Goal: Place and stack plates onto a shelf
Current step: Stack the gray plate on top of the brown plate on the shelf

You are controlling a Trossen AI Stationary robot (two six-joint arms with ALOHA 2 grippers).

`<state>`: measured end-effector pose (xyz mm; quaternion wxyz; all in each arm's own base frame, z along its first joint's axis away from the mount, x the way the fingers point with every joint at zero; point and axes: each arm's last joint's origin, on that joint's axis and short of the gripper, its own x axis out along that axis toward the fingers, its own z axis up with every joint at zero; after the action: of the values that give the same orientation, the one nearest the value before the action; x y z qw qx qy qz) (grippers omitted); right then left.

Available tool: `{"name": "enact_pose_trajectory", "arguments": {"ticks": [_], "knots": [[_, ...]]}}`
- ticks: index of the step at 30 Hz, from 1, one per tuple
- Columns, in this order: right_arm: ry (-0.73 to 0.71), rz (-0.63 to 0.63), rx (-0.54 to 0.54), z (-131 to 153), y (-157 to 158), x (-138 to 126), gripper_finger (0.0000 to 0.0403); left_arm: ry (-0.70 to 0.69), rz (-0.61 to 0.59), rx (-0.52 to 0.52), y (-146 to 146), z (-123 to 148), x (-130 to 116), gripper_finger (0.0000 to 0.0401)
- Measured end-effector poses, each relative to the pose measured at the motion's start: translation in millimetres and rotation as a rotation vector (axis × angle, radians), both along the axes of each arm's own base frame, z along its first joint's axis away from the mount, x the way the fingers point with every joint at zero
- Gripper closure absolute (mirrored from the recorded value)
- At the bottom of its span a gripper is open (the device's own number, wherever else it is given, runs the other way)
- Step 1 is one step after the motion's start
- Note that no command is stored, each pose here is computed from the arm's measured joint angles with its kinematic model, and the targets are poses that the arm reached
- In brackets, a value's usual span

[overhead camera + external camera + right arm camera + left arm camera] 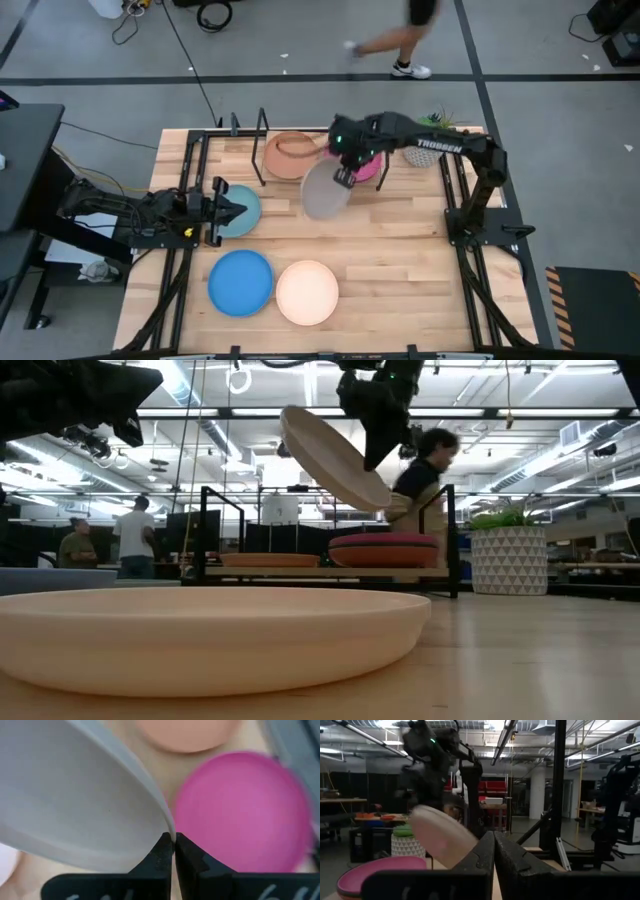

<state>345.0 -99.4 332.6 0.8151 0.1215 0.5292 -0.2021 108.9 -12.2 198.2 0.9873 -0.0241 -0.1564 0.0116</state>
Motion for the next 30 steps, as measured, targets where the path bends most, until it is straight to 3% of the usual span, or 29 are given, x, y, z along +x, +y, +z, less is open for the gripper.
{"name": "enact_pose_trajectory", "arguments": {"ticks": [4,8,15,23,30], "knots": [[-0.006,-0.072,0.024,4.3,-29.3,-11.1,0.0389,0.011,-0.009,-0.025,-0.1,-1.0,0.3,0.0385],[-0.005,-0.030,0.091,-2.4,-35.8,-14.3,0.0389,0.013,-0.008,-0.024,-0.1,-1.3,0.4,0.0385],[0.097,0.094,0.120,-25.7,-3.6,-8.4,0.0390,0.015,-0.006,-0.017,-0.1,-1.4,0.4,0.0385],[0.333,0.291,0.137,-77.8,64.2,-13.4,0.0390,0.016,-0.006,-0.017,-0.1,-1.4,0.5,0.0385],[0.367,0.366,0.168,-110.0,92.3,-18.6,0.0390,0.015,-0.006,-0.016,-0.1,-1.3,0.4,0.0385]]}}
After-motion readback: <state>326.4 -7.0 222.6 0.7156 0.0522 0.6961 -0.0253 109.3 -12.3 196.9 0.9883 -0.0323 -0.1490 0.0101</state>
